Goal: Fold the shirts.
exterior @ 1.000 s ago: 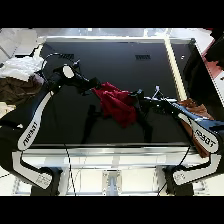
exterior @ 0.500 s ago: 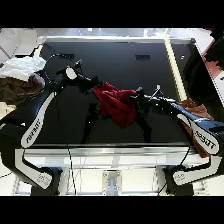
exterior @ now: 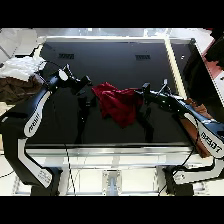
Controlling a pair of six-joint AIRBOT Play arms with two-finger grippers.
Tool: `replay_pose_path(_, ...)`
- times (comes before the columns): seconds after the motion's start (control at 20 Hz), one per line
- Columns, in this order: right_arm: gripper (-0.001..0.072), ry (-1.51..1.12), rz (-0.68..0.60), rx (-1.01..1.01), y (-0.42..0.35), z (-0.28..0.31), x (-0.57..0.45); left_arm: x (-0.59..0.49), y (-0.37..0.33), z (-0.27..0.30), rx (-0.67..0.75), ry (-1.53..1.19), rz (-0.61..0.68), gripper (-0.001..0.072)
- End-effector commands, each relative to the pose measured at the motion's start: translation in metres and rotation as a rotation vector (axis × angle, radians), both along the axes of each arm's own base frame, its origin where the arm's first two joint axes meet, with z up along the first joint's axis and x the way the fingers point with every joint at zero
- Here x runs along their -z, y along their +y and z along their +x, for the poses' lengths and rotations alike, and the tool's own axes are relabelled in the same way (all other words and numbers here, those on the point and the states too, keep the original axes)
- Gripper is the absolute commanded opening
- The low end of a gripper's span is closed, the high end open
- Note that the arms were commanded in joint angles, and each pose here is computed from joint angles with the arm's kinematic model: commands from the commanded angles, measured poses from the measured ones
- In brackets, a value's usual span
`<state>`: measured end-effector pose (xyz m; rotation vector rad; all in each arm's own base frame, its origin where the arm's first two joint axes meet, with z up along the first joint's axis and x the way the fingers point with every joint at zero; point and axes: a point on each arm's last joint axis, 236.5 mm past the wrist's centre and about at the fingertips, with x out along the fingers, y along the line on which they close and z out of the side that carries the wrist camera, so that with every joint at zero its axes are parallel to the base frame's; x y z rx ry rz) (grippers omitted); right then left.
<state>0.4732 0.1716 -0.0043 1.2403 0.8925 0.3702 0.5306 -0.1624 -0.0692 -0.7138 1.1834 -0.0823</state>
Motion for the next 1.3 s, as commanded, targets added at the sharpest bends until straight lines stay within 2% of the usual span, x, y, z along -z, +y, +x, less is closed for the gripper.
replay_pose_path(0.0, 0.0022, -0.059, -0.012, -0.019, 0.000, 0.010, -0.021, 0.013, 0.003, 0.007, 0.031, -0.022, -0.015, 0.0581)
replay_pose_path(0.2, 0.0022, -0.110, -0.011, -0.021, 0.001, 0.021, -0.042, 0.016, -0.017, 0.019, 0.021, -0.058, -0.128, 0.0570)
replay_pose_path(0.4, 0.0022, -0.120, -0.028, -0.031, 0.001, 0.022, -0.043, 0.019, -0.027, 0.024, 0.017, -0.074, -0.187, 0.0569)
replay_pose_path(0.45, 0.0022, -0.120, -0.036, -0.037, 0.001, 0.021, -0.041, 0.020, -0.028, 0.026, 0.007, -0.076, -0.194, 0.0541)
replay_pose_path(0.55, 0.0022, -0.119, -0.045, -0.042, 0.001, 0.020, -0.040, 0.021, -0.030, 0.025, 0.020, -0.072, -0.194, 0.0355)
replay_pose_path(0.6, 0.0022, -0.119, -0.047, -0.042, 0.001, 0.020, -0.039, 0.021, -0.032, 0.024, 0.037, -0.081, -0.188, 0.0303)
replay_pose_path(0.65, 0.0022, -0.119, -0.047, -0.042, 0.001, 0.020, -0.039, 0.019, -0.035, 0.024, 0.049, -0.090, -0.192, 0.0218)
replay_pose_path(0.8, 0.0022, -0.119, -0.047, -0.042, 0.001, 0.020, -0.040, 0.014, -0.053, 0.026, 0.078, -0.123, -0.249, 0.0201)
replay_pose_path(0.85, 0.0023, -0.119, -0.047, -0.043, 0.001, 0.020, -0.040, 0.014, -0.058, 0.026, 0.084, -0.129, -0.267, 0.0087)
replay_pose_path(0.9, 0.0022, -0.125, -0.050, -0.044, 0.001, 0.020, -0.041, 0.011, -0.062, 0.025, 0.095, -0.134, -0.282, 0.0007)
replay_pose_path(1.05, 0.0020, -0.237, -0.119, -0.042, -0.018, 0.021, -0.069, -0.032, -0.053, 0.033, 0.105, -0.214, -0.337, 0.0006)
replay_pose_path(1.25, 0.0020, -0.394, -0.272, -0.072, -0.074, -0.011, -0.138, -0.185, 0.003, 0.029, 0.183, -0.539, -0.269, 0.0005)
